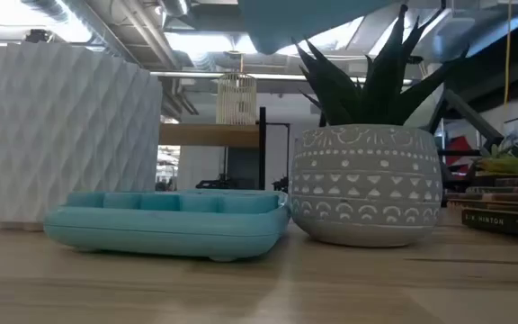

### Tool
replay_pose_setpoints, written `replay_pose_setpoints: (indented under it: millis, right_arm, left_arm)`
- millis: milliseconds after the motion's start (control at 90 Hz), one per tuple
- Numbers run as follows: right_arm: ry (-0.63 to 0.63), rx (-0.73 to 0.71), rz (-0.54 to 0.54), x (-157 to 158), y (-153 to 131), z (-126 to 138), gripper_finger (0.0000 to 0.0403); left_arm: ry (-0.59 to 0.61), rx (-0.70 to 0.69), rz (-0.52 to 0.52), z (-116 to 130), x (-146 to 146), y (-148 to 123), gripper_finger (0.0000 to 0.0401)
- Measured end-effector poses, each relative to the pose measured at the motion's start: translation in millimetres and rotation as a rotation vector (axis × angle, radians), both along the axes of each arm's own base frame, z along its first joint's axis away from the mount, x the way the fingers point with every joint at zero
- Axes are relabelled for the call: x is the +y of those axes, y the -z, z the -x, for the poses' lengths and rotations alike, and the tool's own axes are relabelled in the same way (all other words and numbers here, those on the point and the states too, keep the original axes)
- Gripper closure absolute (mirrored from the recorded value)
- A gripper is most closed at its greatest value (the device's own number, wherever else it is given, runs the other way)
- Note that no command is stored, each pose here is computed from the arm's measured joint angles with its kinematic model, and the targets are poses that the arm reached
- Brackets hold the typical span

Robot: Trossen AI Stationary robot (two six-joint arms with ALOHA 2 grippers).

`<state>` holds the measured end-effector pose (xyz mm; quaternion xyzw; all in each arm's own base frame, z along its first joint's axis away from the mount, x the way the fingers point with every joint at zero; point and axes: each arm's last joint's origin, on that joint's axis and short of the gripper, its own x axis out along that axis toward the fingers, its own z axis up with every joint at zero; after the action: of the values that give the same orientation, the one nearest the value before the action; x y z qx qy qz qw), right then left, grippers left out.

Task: Stock shelves
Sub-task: Put the blue book on the bookshelf

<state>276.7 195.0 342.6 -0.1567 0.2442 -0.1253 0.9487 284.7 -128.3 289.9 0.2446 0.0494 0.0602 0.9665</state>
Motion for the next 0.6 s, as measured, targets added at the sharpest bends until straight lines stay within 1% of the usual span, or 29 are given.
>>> replay_pose_setpoints:
  millis: [78, 144, 311, 433, 500, 600]
  right_arm:
    - [0.027, 0.001, -0.026, -1, 2, 1, 0.0398]
    - [0.088, 0.007, -0.035, -5, 6, 3, 0.0399]
    - [0.306, 0.006, -0.085, -18, 17, 18, 0.0401]
    - [0.482, -0.041, -0.113, -34, 22, 28, 0.0401]
    - [0.568, -0.075, -0.119, -45, 21, 32, 0.0401]
    - [0.671, -0.091, -0.112, -70, 13, 38, 0.0402]
  left_arm:
    - [-0.005, -0.007, -0.001, 0, 0, -1, 0.0357]
    - [-0.055, -0.005, -0.025, 1, 0, -1, 0.0337]
    - [-0.251, 0.023, -0.105, 14, 0, -6, 0.0285]
    - [-0.367, 0.038, -0.129, 27, 1, -13, 0.0259]
    - [-0.389, 0.036, -0.119, 34, -1, -15, 0.0251]
    - [-0.373, 0.033, -0.088, 40, -6, -16, 0.0247]
